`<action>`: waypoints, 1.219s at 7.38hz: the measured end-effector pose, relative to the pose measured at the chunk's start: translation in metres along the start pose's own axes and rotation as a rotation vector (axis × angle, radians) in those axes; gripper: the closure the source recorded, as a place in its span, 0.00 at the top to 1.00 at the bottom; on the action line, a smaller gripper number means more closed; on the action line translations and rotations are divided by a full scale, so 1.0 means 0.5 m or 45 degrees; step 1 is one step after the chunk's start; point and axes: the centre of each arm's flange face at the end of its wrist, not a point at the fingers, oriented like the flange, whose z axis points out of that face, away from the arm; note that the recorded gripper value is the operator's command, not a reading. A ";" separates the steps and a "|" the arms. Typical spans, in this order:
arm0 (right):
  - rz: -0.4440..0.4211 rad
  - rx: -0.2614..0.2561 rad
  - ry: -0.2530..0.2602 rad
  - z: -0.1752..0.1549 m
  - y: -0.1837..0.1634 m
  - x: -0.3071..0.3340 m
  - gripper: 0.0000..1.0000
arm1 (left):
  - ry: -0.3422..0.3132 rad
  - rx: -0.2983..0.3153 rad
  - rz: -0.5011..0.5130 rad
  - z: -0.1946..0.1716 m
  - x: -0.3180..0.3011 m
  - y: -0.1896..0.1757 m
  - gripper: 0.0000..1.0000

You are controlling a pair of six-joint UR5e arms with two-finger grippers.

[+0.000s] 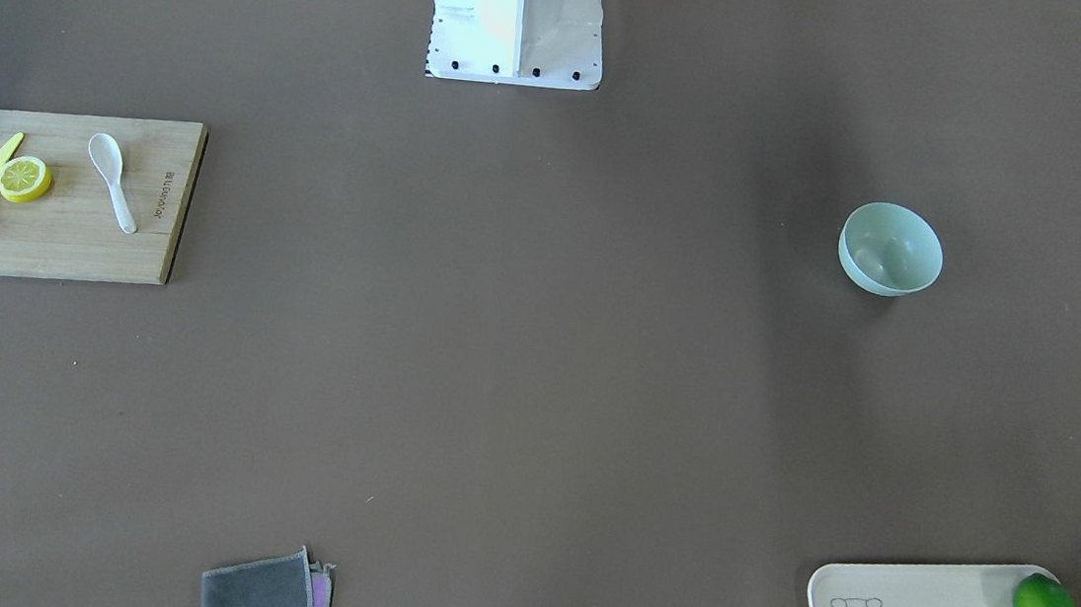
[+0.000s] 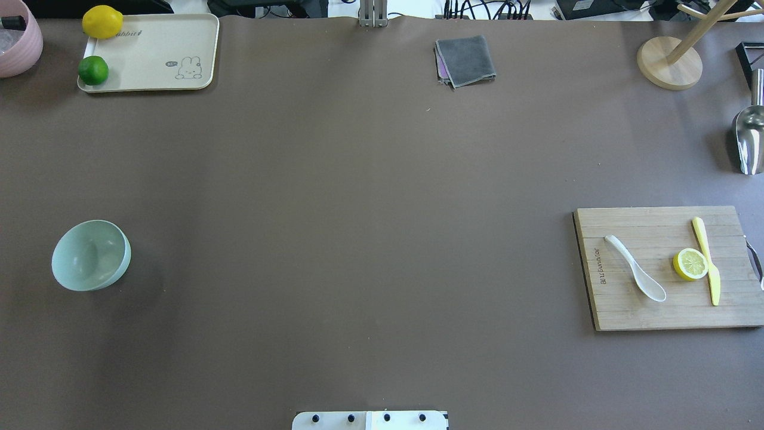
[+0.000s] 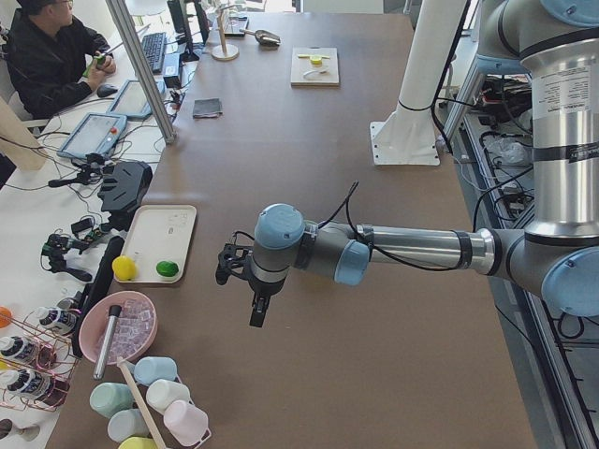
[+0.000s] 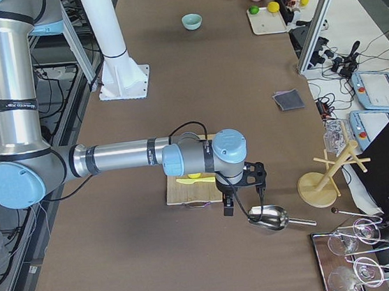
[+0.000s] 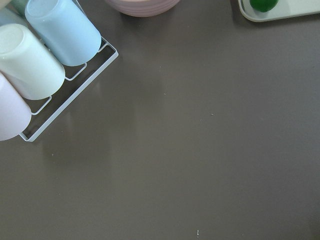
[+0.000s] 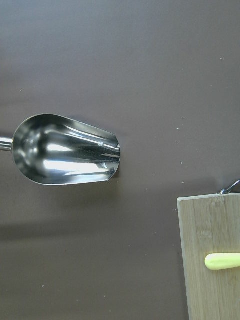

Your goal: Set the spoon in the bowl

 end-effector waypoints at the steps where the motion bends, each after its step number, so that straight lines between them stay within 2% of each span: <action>1: 0.003 0.000 -0.001 0.000 0.000 -0.001 1.00 | 0.000 0.000 0.000 0.000 0.000 0.000 0.98; 9: 0.001 -0.006 0.000 0.006 -0.002 -0.004 1.00 | 0.001 0.000 0.001 0.000 0.001 -0.003 0.98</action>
